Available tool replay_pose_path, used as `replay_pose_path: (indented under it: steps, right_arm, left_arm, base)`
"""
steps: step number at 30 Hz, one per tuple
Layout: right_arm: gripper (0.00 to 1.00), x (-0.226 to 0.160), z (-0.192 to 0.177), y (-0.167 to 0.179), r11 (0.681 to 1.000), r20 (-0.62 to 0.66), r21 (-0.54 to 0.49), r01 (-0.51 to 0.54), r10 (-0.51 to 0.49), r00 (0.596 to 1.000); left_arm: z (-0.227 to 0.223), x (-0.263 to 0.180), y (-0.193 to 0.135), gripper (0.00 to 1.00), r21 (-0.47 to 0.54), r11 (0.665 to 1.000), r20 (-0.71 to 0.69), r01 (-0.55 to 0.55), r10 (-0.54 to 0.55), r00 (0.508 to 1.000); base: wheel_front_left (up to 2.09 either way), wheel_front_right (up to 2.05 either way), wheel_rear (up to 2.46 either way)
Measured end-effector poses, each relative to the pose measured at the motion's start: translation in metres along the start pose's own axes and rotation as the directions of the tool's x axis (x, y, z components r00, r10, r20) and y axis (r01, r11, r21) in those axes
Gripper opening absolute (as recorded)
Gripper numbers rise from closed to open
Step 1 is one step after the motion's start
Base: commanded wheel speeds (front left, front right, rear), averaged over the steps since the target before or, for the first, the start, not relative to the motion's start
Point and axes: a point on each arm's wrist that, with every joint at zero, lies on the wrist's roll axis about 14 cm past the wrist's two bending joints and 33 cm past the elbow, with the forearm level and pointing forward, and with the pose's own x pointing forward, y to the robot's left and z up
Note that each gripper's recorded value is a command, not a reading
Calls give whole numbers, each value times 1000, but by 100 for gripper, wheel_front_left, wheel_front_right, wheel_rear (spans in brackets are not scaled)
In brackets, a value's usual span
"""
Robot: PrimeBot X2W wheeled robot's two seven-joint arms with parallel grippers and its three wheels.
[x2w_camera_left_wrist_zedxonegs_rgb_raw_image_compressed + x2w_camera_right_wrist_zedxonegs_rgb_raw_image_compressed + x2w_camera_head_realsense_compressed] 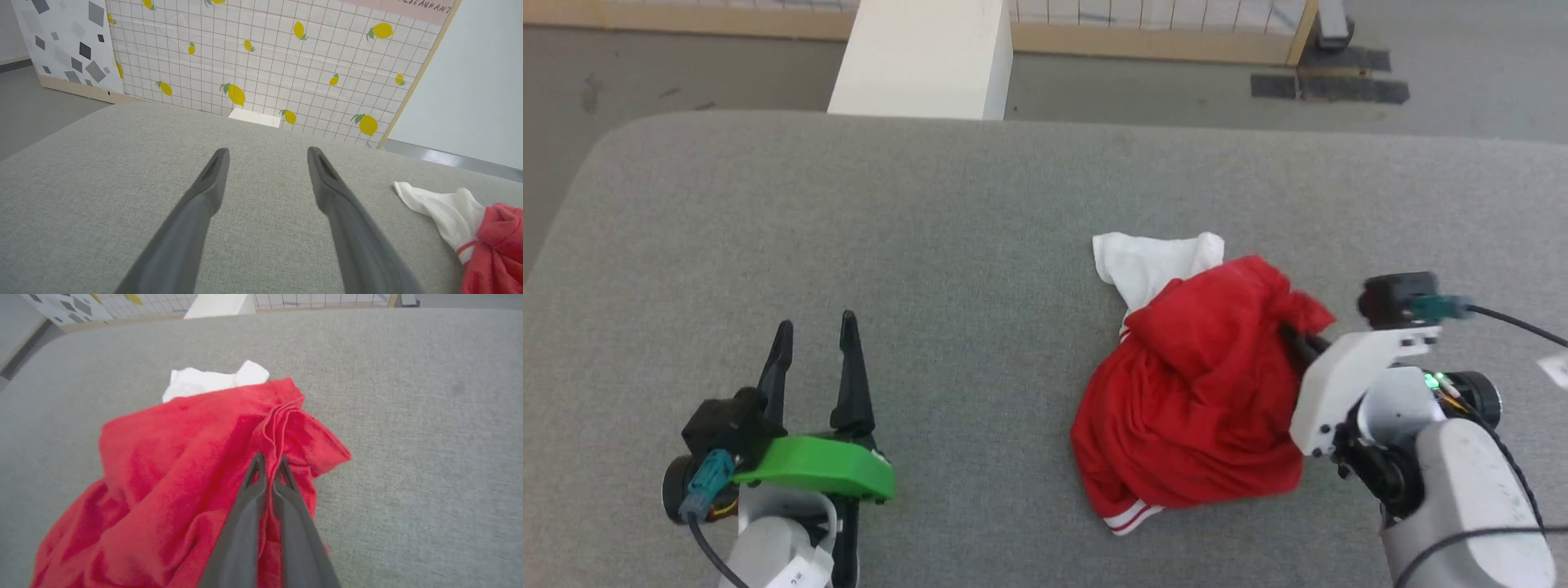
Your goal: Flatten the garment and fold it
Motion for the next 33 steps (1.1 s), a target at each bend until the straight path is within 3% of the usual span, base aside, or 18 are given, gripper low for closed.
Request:
replay_pose_path:
  steps: [5,8,10,14,19,21,23,25,29,31,33]
  right_arm:
    - [0,-39,35,39,988,187,48,-144,133,973]
    - [0,-71,32,82,959,182,42,-281,269,946]
    - [0,-93,15,108,934,114,37,-354,348,930]
    - [0,-124,-37,125,916,-93,47,-400,402,911]
    - [0,-147,-116,113,932,-385,92,-349,357,851]
    - [0,-148,-131,100,951,-434,82,-300,305,848]
    - [100,-142,-127,89,964,-405,67,-257,261,876]
    - [100,-136,-115,85,969,-336,81,-235,249,908]
    - [100,-123,-57,57,986,-32,84,-147,150,988]
    - [100,-123,-23,33,996,135,56,-73,65,989]
    - [100,-128,10,6,998,311,65,0,-20,950]
  left_arm:
    - [6,-8,-1,100,-1,1000,14,8,-8,1000]
    - [9,-11,-7,100,-4,1000,22,29,-29,999]
    - [10,-10,-13,100,-9,999,26,49,-48,999]
    - [12,-8,-26,100,-16,996,34,87,-86,996]
    - [11,-7,-38,100,-22,992,32,123,-122,992]
    - [11,-7,-39,100,-23,992,30,126,-125,992]
    - [8,-8,-38,100,-24,992,22,127,-126,992]
    - [6,-9,-37,100,-24,992,16,126,-125,992]
    - [4,-11,-34,100,-24,993,7,118,-118,993]
    - [4,-12,-34,100,-23,993,6,117,-116,993]
    - [3,-12,-35,100,-24,992,5,120,-120,993]
  base:
    - [0,0,0]
    - [0,0,0]
    - [0,0,0]
    - [0,0,0]
    - [0,0,0]
    - [0,0,0]
    - [0,0,0]
    - [0,0,0]
    - [0,0,0]
    - [0,0,0]
    - [0,0,0]
